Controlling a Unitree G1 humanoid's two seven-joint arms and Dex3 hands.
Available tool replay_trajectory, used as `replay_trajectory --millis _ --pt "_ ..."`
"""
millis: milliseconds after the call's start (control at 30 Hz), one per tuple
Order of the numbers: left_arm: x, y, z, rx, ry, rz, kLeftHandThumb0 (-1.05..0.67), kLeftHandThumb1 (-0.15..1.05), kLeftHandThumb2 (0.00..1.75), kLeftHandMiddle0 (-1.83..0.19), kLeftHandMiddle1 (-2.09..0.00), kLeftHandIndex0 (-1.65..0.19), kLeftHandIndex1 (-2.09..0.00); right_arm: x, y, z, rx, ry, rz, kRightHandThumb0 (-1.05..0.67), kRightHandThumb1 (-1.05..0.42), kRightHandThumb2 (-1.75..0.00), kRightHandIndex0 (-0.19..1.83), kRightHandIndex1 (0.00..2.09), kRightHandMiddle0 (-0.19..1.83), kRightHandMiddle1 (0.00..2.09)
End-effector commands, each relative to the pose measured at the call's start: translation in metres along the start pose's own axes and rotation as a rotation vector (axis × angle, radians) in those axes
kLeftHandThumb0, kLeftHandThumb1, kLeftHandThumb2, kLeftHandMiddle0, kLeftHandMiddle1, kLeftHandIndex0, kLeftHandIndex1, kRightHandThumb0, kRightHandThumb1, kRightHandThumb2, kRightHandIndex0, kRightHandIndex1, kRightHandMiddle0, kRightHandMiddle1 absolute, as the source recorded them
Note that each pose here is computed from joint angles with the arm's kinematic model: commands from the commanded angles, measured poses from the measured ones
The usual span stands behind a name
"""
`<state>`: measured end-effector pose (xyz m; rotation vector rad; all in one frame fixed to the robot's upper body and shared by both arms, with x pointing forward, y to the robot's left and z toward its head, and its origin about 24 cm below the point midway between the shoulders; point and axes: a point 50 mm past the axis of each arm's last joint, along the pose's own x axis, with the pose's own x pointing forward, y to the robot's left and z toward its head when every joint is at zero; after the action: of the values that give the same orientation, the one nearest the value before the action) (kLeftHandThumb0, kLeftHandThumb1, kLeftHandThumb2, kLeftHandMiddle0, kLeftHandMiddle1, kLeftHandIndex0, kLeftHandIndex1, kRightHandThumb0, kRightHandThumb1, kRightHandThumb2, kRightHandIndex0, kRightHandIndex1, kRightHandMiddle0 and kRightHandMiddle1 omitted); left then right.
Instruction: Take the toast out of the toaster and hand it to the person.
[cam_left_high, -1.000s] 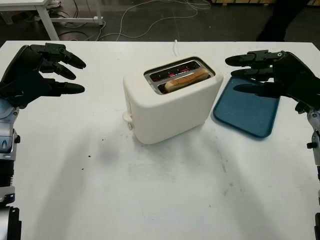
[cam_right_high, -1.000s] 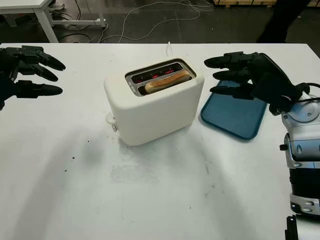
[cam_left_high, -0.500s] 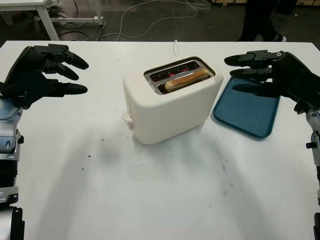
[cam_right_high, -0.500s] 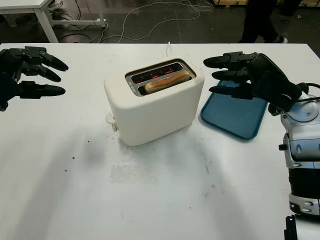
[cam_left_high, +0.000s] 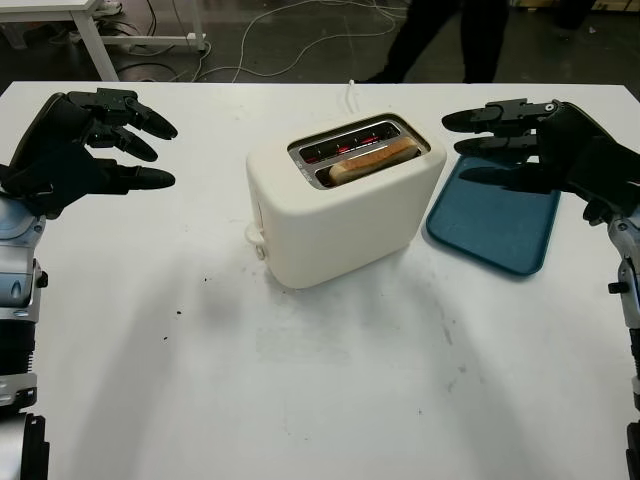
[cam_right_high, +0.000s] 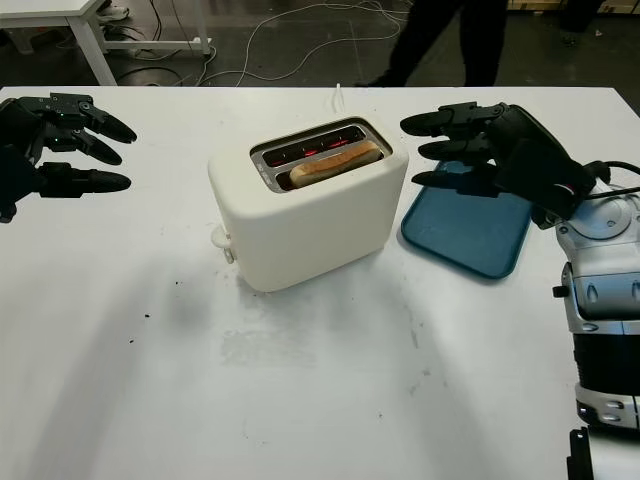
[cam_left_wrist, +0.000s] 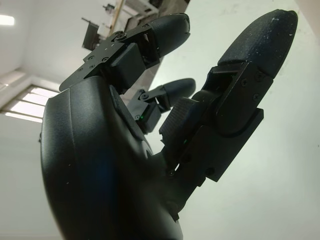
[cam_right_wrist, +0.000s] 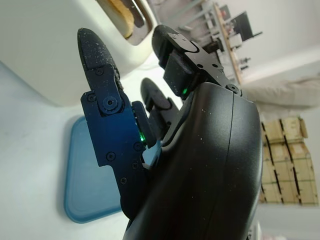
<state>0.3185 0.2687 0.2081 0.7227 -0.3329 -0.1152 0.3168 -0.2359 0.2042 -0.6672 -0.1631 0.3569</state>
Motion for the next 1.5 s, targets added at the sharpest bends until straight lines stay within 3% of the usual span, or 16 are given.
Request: replay_trajectory --millis 0,1467 --pt "-0.0018 -0.0004 -0.0018 0.0 0.006 0.004 -1.05 0.61 0.0 -0.77 -0.87 -0.79 -0.73 0.0007 -0.0006 0.0033 -0.004 -0.003 0.002 -0.55 -0.82 0.0 0.63 0.08 0.64 0.0" --pt "-0.0009 0.002 0.0001 -0.007 -0.001 0.015 -1.05 0.61 0.0 -0.75 -0.92 -0.78 -0.76 -0.0006 0.0004 0.0035 -0.002 0.003 -0.002 -0.58 -0.83 0.0 0.58 0.13 0.63 0.01"
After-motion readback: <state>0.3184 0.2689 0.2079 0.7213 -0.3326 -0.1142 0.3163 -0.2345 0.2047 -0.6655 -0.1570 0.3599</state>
